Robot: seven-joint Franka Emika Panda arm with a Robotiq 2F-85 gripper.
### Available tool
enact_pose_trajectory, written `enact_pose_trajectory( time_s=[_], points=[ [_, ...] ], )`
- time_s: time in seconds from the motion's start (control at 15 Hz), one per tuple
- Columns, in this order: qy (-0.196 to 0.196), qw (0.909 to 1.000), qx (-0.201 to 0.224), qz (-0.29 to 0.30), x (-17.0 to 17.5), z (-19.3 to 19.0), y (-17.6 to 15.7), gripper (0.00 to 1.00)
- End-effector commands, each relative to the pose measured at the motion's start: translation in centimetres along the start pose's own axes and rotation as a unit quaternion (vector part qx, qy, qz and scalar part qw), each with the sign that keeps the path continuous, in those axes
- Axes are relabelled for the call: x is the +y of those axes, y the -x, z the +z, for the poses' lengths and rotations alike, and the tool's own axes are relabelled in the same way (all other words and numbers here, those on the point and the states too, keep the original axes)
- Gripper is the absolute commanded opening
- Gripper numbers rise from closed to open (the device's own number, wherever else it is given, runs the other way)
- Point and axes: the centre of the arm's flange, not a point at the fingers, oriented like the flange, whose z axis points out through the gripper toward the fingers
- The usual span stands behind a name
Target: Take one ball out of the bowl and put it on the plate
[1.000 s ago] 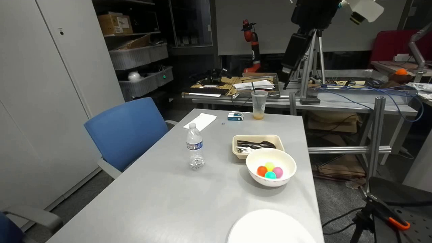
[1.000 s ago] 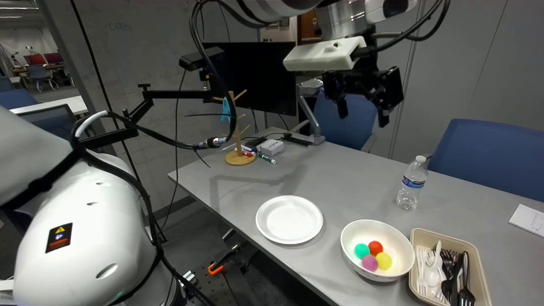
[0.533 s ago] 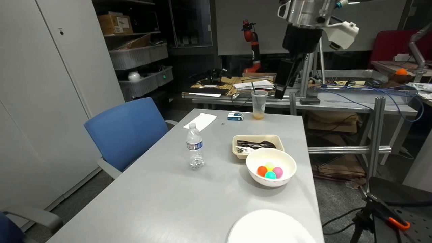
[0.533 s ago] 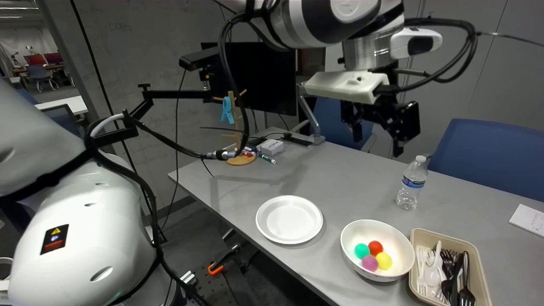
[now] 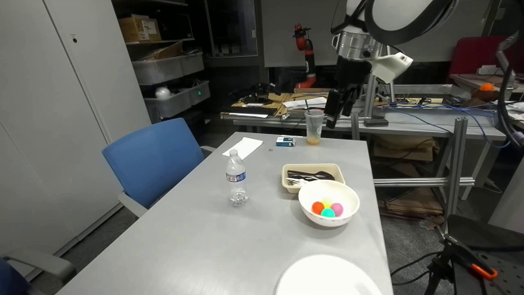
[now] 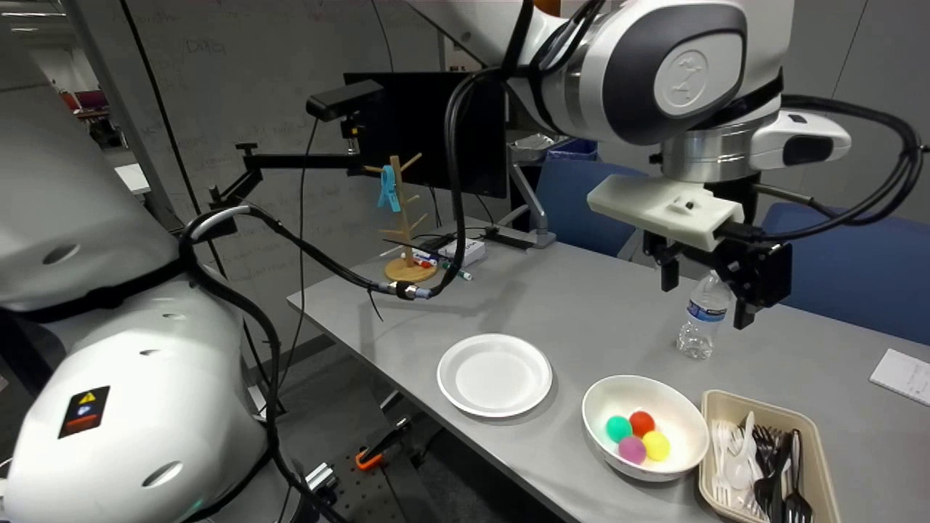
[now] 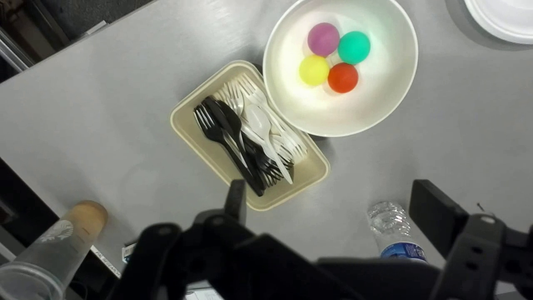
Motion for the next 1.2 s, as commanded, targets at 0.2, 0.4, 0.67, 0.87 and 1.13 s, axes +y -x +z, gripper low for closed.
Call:
enact_pose_trajectory(
  time_s=[0.2,0.4,0.67,0.87,1.13],
  points=[
    [-0.008,0.9998,-0.014,0.012,1.0,0.9,-2.2,1.00],
    [-0.013,0.9994,-0.016,0.029,1.0,3.7,0.0,1.00],
    [-0.008,0.9993,-0.029,0.022,0.8,3.6,-0.1,1.00],
    [-0.008,0.9993,-0.029,0.022,0.8,3.6,-0.1,1.00],
    [-0.005,0.9988,-0.049,0.006,0.4,6.4,-0.5,1.00]
  ],
)
